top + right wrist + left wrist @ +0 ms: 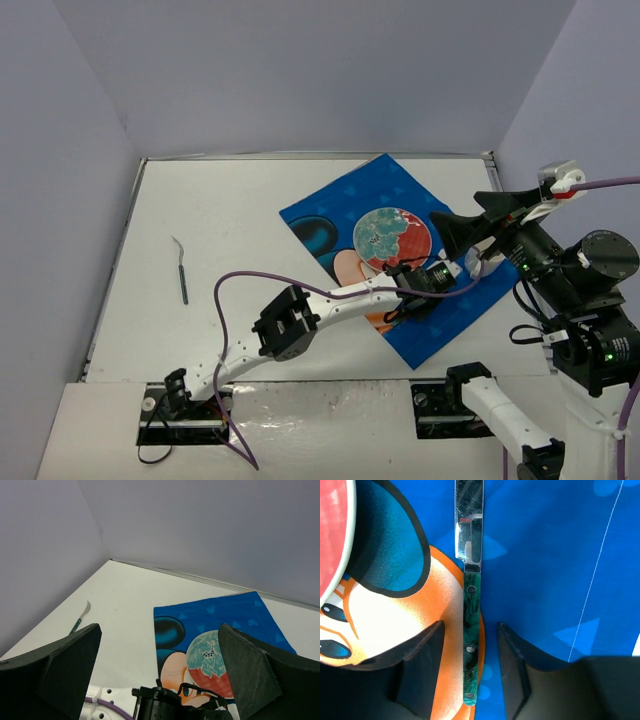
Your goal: Set the dinner table for one person
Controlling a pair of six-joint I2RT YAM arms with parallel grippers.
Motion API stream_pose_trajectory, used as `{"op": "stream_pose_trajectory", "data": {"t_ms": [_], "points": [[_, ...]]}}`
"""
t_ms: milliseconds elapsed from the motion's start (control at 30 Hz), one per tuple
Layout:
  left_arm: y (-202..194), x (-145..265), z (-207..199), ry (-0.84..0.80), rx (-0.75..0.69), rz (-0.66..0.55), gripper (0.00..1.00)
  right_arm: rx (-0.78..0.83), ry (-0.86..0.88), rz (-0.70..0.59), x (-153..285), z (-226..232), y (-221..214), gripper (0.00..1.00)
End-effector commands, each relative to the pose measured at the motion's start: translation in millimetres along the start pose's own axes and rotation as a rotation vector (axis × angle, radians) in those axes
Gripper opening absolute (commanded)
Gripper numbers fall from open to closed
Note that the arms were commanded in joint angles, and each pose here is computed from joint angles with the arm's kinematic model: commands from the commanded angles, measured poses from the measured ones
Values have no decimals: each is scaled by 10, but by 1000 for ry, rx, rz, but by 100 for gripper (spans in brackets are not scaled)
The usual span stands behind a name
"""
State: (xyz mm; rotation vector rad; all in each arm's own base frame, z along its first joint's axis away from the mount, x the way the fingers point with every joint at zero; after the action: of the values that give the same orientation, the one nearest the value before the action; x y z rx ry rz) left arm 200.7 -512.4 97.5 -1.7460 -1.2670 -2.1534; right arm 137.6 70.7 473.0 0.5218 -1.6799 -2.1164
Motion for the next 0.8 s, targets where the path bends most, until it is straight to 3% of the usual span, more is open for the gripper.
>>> {"op": "stream_pose_trajectory", "data": {"t_ms": [0, 200, 367, 533, 667, 767], "points": [[267, 362, 23, 3, -8, -89, 50, 34, 35, -61, -22, 42, 113, 100], [345, 634, 109, 30, -31, -126, 58, 40, 38, -76, 2, 63, 168, 100], [327, 1176, 378, 65, 5, -194, 62, 60, 40, -98, 24, 84, 254, 100], [56, 1595, 1008, 122, 263, -278, 74, 73, 21, -108, 18, 64, 287, 100], [-345, 2048, 1719, 288, 458, -329, 85, 86, 10, -107, 0, 42, 290, 100], [-825, 2212, 2190, 445, 563, -238, 92, 86, -6, -96, -44, 4, 265, 100]]}}
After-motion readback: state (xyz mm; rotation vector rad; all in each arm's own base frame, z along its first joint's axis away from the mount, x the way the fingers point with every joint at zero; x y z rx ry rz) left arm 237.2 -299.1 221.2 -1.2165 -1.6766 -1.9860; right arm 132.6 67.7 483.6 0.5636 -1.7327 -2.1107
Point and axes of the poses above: each gripper's point midway between its finger pads, its own x axis back along the fingers, its own z axis along the line the jaws close on, y = z × x, the point moved 7 cm from there along x, back along the fingers, and after that the axes turned 3 degrees about -x, right-handed, at the moved point
